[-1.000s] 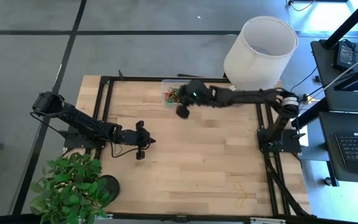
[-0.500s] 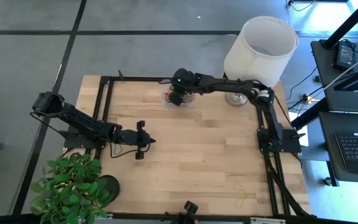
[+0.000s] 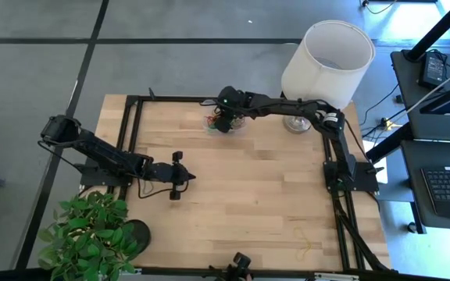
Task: Pick and place rubber bands into bin
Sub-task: Put the blue rubber band into the transparent bin
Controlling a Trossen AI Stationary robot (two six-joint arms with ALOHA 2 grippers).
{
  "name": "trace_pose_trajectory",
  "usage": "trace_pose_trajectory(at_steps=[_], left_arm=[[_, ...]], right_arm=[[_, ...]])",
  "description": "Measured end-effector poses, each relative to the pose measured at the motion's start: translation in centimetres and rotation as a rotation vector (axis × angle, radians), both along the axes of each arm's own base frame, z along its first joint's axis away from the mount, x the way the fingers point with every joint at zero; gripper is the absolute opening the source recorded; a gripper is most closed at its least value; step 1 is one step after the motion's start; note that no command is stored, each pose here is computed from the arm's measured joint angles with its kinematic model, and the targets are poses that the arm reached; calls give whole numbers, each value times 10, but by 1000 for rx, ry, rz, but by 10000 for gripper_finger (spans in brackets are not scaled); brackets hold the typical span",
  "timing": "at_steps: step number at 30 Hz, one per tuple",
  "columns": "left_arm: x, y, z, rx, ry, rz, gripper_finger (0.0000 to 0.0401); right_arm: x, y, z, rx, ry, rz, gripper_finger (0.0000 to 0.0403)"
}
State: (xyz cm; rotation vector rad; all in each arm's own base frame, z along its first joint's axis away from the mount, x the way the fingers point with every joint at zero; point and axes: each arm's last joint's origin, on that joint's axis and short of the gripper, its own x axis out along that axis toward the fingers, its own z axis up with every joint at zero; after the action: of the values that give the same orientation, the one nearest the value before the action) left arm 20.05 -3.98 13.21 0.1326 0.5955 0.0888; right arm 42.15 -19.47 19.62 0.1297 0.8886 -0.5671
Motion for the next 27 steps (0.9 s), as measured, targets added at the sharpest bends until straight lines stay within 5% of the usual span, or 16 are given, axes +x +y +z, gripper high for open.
trace_pose_trajectory(at_steps=[10, 19, 27], left_arm=[[0, 0, 0, 2, 0, -1, 3], [0, 0, 0, 2, 1, -1, 3], [0, 0, -1, 4, 8, -1, 4]], right_arm=[[-3, 1, 4, 8, 13, -4, 108], [-12, 6, 26, -7, 11, -9, 8], [-13, 29, 38, -1, 42, 39, 4]])
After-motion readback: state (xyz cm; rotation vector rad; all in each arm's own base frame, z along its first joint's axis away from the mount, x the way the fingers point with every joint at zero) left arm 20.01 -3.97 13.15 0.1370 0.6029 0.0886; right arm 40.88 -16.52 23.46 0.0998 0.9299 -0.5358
